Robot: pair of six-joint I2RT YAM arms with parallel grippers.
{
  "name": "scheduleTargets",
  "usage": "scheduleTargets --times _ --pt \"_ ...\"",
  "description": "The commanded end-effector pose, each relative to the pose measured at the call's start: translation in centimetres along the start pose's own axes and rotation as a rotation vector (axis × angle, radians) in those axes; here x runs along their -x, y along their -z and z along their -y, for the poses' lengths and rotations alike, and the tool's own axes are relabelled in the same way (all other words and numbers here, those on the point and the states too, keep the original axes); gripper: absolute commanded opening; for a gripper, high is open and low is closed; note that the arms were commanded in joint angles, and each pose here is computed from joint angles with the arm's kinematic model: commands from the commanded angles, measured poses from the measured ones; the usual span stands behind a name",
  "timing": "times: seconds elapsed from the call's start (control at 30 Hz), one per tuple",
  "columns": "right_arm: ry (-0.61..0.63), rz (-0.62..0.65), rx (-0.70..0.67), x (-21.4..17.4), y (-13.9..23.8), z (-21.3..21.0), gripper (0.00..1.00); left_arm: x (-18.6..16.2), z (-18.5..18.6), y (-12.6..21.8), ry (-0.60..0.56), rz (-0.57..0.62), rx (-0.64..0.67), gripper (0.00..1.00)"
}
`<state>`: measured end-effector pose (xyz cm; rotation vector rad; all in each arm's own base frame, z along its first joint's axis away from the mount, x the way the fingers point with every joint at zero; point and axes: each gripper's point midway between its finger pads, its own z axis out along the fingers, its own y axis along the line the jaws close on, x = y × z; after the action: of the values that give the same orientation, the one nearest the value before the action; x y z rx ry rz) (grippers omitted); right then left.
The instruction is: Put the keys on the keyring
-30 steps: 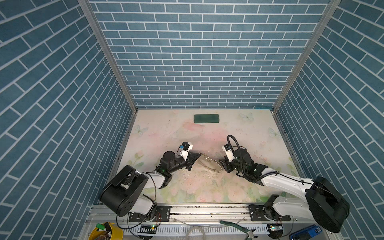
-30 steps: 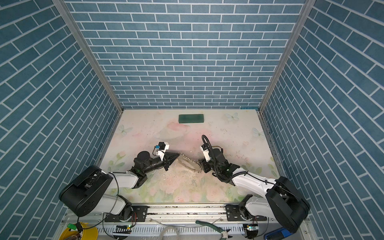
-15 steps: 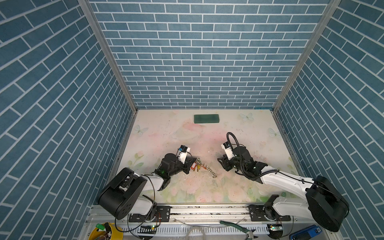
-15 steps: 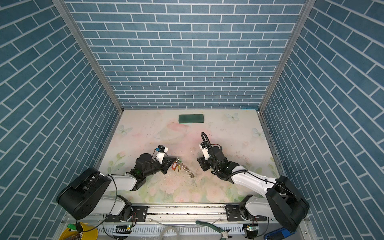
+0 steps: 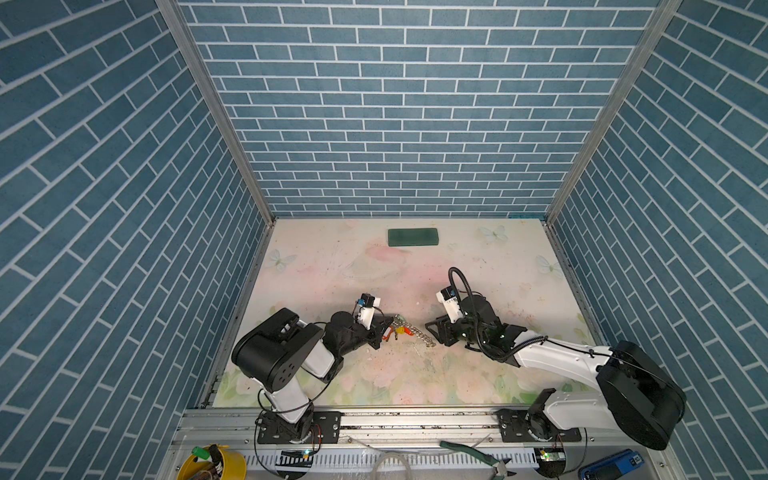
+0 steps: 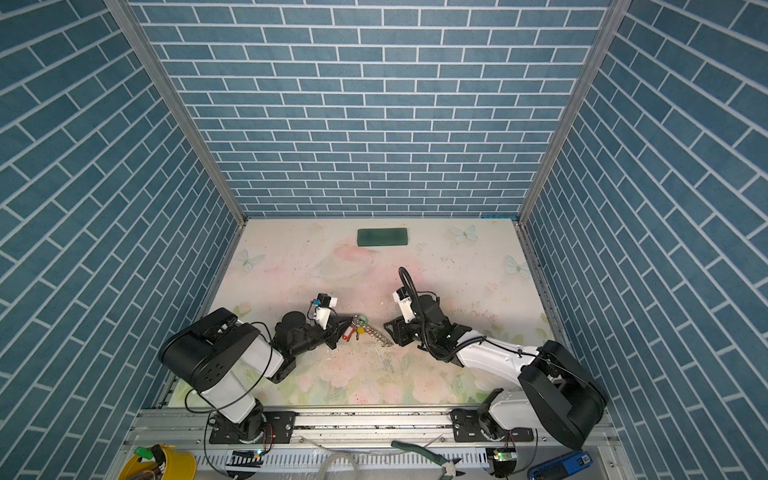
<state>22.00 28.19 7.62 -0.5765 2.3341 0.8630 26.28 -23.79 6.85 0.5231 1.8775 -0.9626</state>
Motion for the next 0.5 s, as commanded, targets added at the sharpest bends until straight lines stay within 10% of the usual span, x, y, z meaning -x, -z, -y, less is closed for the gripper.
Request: scheduleTargets --times 0.0,0.47 --pt "-0.182 -0.047 -0.051 -0.8 -0.1 0.8 0.51 1.4 1.9 0.2 -0.107 0.069 -0.051 0.00" --pt "-0.721 -0.064 0.069 -3.3 -0.3 1.4 0.51 0.8 1.5 -0.1 -0.128 0.056 -0.027 0.00"
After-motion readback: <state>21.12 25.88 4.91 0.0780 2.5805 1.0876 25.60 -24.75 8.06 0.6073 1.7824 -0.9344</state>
